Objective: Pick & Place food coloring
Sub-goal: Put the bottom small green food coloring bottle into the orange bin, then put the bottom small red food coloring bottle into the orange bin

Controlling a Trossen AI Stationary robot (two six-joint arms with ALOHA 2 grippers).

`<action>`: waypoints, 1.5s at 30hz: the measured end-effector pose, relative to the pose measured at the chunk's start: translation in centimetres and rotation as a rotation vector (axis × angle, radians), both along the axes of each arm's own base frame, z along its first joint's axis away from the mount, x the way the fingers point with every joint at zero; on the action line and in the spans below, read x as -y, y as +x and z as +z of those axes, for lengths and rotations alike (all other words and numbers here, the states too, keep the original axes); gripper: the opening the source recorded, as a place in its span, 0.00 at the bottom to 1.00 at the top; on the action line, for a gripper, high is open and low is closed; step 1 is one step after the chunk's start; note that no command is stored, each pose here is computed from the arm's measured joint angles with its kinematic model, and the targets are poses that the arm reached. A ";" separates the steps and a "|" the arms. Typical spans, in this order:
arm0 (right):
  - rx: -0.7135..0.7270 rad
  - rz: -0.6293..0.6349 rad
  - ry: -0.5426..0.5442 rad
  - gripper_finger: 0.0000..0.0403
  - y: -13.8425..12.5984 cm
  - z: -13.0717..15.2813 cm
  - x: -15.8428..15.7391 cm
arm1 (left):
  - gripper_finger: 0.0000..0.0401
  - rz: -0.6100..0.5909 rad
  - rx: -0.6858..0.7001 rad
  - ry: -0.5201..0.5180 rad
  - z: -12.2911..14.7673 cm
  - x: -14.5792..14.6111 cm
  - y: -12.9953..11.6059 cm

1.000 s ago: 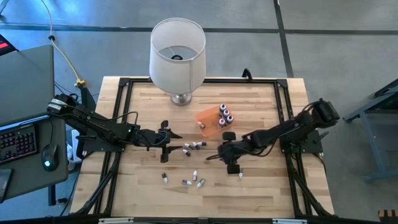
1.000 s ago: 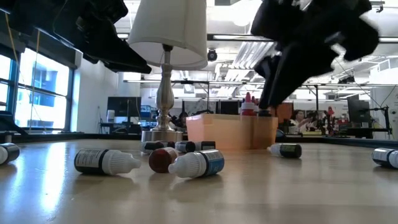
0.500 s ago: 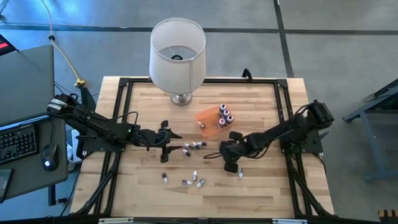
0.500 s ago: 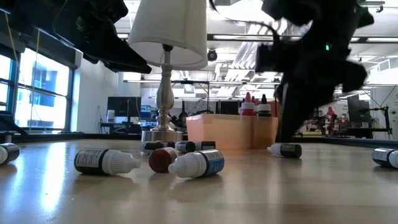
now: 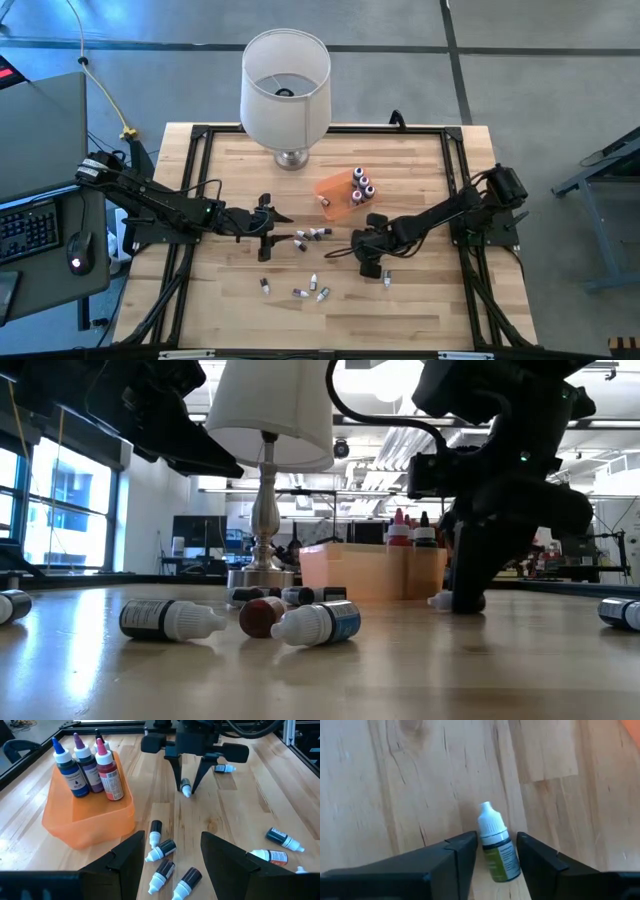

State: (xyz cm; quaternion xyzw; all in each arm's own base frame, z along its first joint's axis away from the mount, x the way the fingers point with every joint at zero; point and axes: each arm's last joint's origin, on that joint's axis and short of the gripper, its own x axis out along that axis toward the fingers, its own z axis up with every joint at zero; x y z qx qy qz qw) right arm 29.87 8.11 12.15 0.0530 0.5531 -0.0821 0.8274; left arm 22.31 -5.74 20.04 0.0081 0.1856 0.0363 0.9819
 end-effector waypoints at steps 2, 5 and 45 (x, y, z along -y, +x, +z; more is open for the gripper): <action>0.014 0.004 0.014 0.27 0.1 0.0 -0.1 | 0.48 0.000 0.000 0.000 0.0 0.0 0.0; 0.060 0.005 0.031 0.20 0.5 0.1 -0.1 | 0.48 0.000 0.000 0.000 0.0 0.0 0.0; 0.333 0.056 -0.378 0.29 7.4 7.8 8.7 | 0.48 -0.063 -0.146 -0.018 -3.2 0.6 1.2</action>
